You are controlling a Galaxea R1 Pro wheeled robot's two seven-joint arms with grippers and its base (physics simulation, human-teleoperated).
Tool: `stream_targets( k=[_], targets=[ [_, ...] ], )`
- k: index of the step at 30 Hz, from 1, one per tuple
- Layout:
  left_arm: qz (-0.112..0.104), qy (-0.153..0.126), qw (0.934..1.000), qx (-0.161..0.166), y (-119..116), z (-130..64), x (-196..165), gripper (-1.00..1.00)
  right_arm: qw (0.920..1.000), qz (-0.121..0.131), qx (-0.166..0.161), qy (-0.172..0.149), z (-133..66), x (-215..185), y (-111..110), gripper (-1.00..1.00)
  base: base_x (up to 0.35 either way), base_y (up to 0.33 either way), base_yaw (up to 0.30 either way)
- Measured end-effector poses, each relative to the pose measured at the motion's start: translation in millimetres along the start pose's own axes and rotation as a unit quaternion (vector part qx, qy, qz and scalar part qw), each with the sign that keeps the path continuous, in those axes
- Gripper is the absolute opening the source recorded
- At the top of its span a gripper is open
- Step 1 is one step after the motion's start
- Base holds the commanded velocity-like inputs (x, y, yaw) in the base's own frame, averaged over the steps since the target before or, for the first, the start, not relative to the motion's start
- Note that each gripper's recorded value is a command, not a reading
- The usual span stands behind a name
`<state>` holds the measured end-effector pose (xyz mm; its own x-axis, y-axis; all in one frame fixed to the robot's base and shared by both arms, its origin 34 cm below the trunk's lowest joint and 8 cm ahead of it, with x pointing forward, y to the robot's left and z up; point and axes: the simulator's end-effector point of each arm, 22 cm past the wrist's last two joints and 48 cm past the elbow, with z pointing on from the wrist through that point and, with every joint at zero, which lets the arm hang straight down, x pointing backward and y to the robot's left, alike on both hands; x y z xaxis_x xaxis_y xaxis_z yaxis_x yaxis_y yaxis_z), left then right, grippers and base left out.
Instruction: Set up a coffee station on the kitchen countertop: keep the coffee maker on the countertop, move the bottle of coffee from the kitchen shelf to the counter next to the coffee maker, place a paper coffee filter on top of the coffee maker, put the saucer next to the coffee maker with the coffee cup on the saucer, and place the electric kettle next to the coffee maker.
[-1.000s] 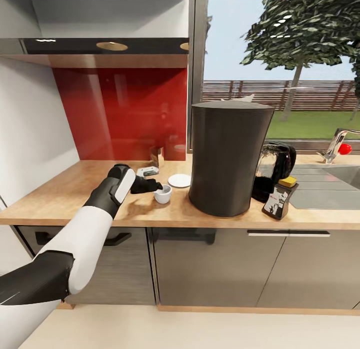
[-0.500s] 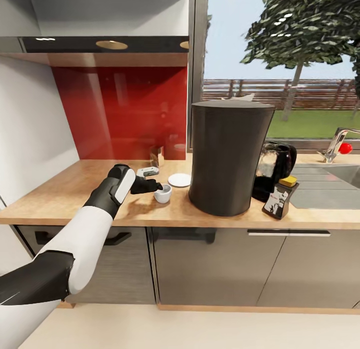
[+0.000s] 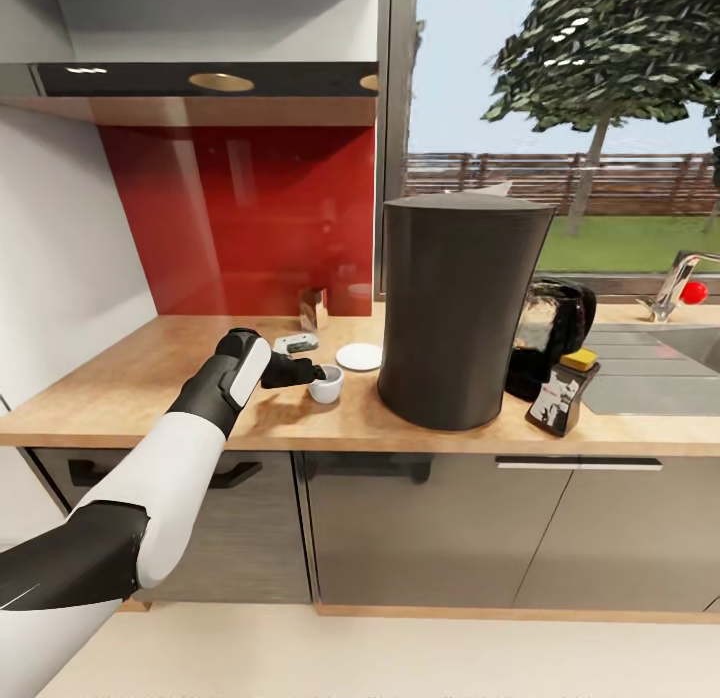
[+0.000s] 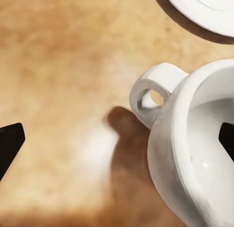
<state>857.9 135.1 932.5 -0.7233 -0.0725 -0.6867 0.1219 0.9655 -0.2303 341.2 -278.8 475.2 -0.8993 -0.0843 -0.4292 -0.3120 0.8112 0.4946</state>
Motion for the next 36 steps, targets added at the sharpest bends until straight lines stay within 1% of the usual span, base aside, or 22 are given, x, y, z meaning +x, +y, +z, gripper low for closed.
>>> stream_targets(
  k=[24,25,29,31,35,36],
  targets=[
    [-0.001,0.004,1.0000,0.000,1.4,4.4,3.3,1.00,1.0000,0.002,0.000,0.003,0.4,2.4,-0.1,1.00,0.000,0.000,0.000],
    [-0.001,0.004,1.0000,0.000,1.4,4.4,3.3,-1.00,1.0000,0.002,0.000,0.003,0.4,2.4,-0.1,1.00,0.000,0.000,0.000],
    [-0.001,0.004,1.0000,0.000,1.4,4.4,3.3,-1.00,1.0000,0.002,0.000,0.003,0.4,2.4,-0.1,1.00,0.000,0.000,0.000],
    [-0.007,0.003,0.9999,0.009,-3.0,3.8,2.5,-1.00,1.0000,0.002,0.000,0.003,0.4,2.4,-0.1,1.00,0.000,0.000,0.000],
    [-0.013,0.003,0.9998,0.018,-7.0,3.6,2.3,-1.00,1.0000,0.002,0.000,0.003,0.3,2.4,-0.1,1.00,0.000,0.000,0.000],
    [-0.010,0.004,0.9998,0.015,-5.5,3.7,2.5,-1.00,1.0000,0.002,0.000,0.003,0.4,2.4,0.0,1.00,0.000,0.000,0.000]
  ],
)
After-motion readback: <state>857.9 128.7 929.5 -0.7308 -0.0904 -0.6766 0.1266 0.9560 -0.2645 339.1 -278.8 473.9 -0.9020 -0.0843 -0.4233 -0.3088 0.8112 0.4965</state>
